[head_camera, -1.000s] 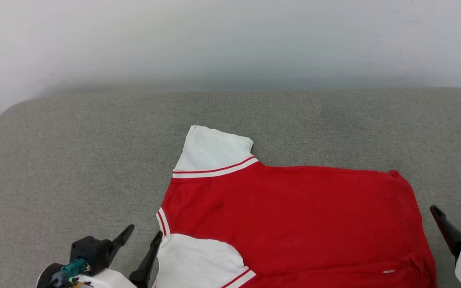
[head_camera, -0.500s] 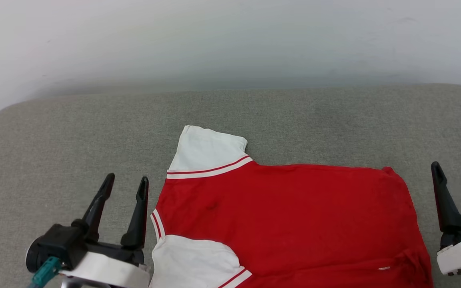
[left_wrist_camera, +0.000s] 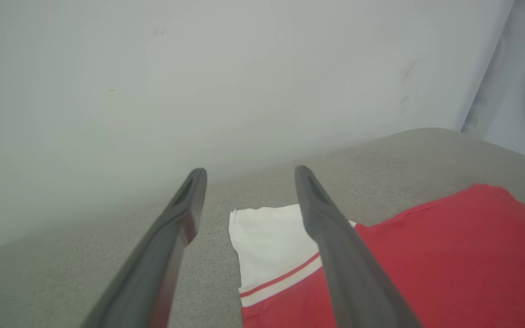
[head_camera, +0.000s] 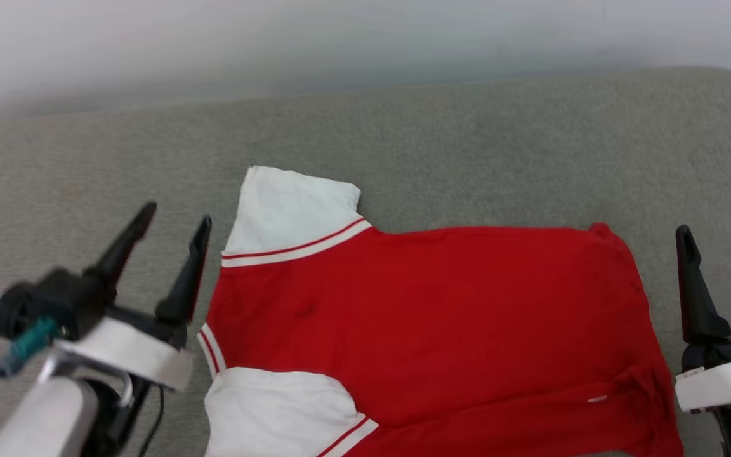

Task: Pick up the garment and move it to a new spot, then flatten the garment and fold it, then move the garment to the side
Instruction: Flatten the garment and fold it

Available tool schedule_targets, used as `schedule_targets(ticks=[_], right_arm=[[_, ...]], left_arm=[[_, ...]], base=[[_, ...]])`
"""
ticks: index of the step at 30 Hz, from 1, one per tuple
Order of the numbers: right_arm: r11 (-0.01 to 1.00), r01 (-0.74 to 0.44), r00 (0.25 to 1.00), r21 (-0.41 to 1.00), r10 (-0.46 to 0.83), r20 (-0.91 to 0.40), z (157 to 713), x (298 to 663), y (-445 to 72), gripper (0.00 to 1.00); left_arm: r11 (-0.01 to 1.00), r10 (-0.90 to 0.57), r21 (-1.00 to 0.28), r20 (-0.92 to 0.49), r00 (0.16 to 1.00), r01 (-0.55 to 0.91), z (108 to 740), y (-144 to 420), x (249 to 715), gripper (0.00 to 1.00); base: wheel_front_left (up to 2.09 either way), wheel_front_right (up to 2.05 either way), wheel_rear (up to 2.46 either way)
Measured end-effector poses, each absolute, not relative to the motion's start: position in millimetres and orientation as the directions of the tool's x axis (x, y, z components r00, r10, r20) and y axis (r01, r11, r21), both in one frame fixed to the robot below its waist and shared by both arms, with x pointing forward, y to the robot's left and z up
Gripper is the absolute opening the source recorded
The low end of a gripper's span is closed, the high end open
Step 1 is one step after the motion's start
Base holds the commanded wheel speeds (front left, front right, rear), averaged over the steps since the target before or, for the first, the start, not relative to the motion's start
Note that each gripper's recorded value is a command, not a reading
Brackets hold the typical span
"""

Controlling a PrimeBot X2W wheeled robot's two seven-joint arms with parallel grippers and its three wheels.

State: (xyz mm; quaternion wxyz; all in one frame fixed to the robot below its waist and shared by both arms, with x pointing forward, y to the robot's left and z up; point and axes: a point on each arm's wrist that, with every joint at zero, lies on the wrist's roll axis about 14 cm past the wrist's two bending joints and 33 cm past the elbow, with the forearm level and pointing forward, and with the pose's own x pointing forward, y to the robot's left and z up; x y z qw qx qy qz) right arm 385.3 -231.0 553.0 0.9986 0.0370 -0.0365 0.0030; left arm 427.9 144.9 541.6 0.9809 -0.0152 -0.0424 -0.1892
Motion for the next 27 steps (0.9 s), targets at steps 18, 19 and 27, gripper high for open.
schedule_targets(ticks=[18, 19, 27], right_arm=[[0.98, 0.099, 0.995, 0.17, -0.094, -0.038, 492.1, 402.8, -243.2, 1.0], [0.979, 0.103, 0.994, 0.177, -0.097, -0.043, 489.3, 403.0, -243.0, 1.0], [0.975, 0.136, 0.988, 0.177, -0.121, -0.09, 467.8, 404.2, -248.7, 1.0]], left_arm=[[0.818, -0.471, -0.056, -0.635, 0.612, 0.572, 457.0, 123.7, 557.3, 1.0], [0.825, -0.455, -0.064, -0.664, 0.593, 0.561, 453.2, 125.9, 562.3, 1.0], [0.855, -0.387, -0.147, -0.818, 0.425, 0.497, 409.5, 127.7, 579.1, 1.0]], base=[[0.0, 0.0, 0.0], [0.0, 0.0, 0.0], [0.0, 0.0, 0.0]])
